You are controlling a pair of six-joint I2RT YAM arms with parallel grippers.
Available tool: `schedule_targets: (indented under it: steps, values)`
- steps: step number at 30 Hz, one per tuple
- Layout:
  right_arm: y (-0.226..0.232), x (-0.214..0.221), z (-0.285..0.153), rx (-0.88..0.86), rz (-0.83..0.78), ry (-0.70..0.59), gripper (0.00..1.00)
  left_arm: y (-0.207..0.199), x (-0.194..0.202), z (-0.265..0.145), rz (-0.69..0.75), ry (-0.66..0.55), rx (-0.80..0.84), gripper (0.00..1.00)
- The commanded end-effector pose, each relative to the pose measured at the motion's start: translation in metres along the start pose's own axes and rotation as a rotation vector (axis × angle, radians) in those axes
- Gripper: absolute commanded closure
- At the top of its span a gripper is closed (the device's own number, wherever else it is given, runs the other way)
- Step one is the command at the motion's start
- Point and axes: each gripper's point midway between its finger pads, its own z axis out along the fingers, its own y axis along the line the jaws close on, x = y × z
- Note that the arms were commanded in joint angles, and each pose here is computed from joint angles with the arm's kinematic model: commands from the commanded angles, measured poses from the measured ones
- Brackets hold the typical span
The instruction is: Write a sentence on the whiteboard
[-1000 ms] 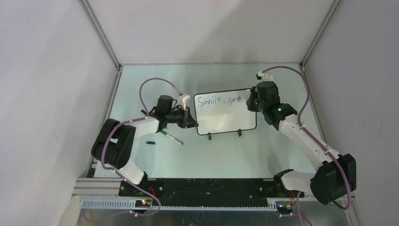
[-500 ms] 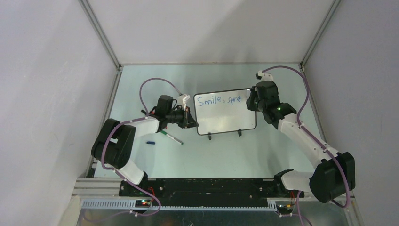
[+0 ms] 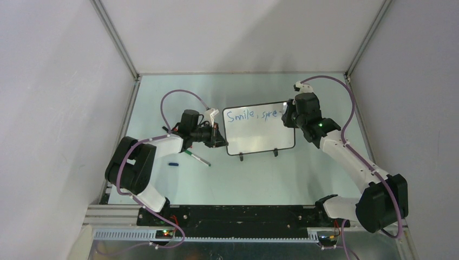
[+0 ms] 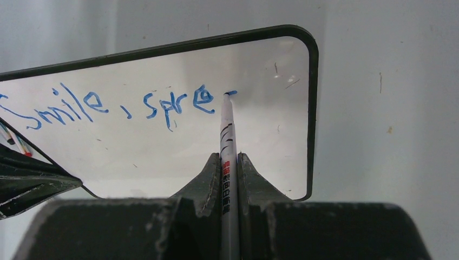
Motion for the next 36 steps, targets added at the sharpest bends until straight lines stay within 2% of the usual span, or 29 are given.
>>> schedule_targets:
  steps: [1,18,36]
  values:
    - [0.008,-0.018,0.000,-0.029,0.008,-0.042,1.00,0.000,-0.005,-0.002,0.047,0.000,-0.025,1.00]
    - [0.000,-0.001,-0.003,0.016,-0.010,0.017,1.00,0.000,-0.005,-0.003,0.049,-0.002,-0.028,1.00]
    - [-0.006,-0.022,-0.006,0.032,0.018,-0.055,1.00,0.000,-0.004,-0.003,0.048,0.002,-0.028,1.00]
